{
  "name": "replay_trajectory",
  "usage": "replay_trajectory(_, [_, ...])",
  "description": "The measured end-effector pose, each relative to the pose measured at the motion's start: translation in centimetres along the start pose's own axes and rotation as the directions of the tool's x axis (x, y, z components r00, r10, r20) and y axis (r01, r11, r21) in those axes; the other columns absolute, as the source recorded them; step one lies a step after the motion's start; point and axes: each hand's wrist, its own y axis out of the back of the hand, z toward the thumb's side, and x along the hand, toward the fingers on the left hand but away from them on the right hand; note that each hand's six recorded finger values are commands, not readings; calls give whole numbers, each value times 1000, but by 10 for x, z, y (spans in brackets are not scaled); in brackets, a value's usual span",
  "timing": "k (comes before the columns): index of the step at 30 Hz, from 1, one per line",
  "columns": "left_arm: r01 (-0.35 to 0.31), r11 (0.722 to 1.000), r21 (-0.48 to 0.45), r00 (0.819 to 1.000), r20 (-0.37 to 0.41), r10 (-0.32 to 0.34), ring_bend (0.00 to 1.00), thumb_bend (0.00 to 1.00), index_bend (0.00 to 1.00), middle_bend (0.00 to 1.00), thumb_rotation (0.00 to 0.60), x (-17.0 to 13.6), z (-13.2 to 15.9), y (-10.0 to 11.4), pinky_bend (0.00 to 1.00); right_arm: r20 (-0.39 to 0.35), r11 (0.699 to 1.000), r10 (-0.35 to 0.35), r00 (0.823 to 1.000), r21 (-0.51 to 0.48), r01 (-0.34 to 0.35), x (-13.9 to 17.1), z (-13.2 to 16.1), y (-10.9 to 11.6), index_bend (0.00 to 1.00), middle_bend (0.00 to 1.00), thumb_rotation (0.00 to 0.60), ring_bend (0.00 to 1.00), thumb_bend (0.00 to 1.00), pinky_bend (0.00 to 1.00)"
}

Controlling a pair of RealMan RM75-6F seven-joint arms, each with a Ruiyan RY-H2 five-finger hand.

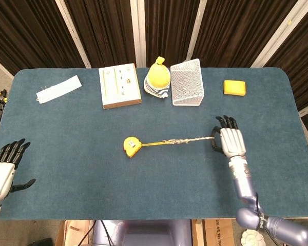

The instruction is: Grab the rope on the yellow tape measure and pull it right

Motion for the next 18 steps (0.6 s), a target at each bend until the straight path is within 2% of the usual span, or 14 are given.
replay_trajectory(10, [-8, 1000, 8, 1000, 5, 8, 0, 0, 0, 0, 600, -1, 1, 1, 0, 73, 997, -65, 995, 47, 61, 1, -42, 38, 583, 165, 600, 0, 494, 0])
replay_trajectory(18, [-13, 1000, 9, 1000, 14, 13, 0, 0, 0, 0, 600, -2, 3, 2, 0, 143, 988, -137, 980, 85, 126, -2, -76, 77, 584, 165, 600, 0, 495, 0])
